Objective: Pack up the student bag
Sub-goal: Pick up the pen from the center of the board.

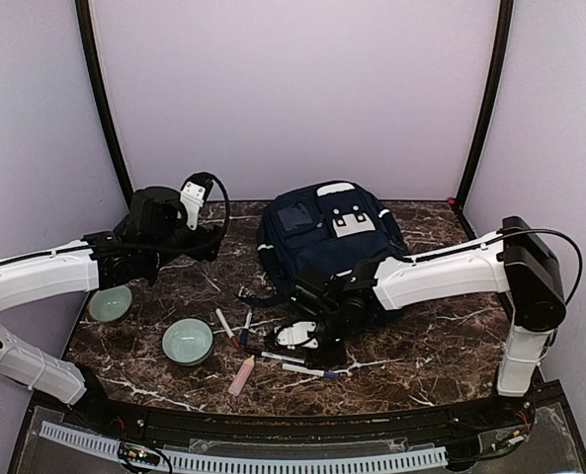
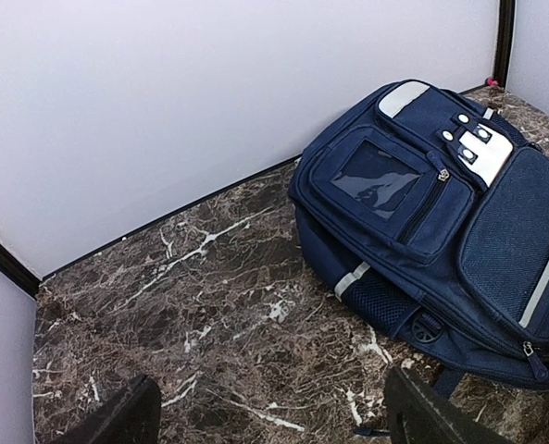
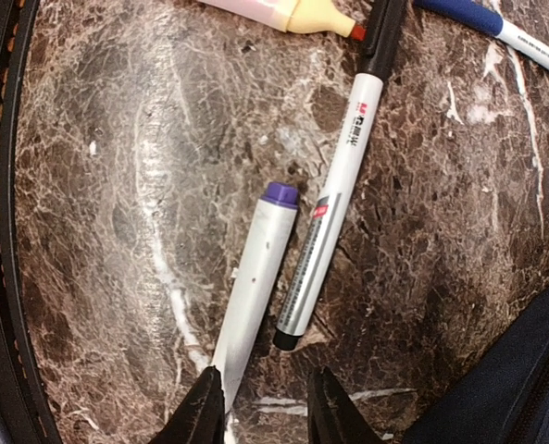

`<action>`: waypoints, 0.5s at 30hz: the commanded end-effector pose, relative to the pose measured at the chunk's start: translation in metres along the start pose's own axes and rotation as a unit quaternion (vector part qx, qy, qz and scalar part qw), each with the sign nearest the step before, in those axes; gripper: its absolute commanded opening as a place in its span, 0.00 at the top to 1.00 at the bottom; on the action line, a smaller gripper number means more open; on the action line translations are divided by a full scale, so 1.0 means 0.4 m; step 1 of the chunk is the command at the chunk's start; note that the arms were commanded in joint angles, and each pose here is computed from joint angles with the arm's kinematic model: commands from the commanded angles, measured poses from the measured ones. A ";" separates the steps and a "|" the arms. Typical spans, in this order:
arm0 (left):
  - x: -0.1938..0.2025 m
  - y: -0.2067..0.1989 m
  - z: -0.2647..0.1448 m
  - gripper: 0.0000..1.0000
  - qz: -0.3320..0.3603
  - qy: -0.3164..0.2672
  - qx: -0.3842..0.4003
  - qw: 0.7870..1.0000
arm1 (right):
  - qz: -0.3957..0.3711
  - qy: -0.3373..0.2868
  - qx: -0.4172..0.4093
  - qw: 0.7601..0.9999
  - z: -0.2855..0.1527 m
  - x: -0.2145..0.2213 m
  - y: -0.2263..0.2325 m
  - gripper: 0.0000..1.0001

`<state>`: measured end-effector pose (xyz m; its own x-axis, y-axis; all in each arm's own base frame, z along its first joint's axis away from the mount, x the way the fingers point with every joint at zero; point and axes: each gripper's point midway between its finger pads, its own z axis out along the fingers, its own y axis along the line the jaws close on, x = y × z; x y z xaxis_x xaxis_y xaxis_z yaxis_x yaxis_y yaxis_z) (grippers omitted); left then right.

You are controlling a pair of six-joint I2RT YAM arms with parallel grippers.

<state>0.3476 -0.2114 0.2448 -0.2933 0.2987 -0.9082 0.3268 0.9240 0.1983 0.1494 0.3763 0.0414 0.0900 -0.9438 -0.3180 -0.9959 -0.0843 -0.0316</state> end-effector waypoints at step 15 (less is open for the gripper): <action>-0.019 -0.005 -0.012 0.17 0.009 -0.013 0.013 1.000 | -0.001 0.034 -0.023 0.999 0.052 0.023 0.047 0.76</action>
<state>0.3466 -0.2145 0.2443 -0.2872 0.3132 -0.9052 0.3485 0.9144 0.2058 0.1306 0.3764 0.0275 0.1025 -0.9520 -0.2884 -0.9929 -0.1156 0.0287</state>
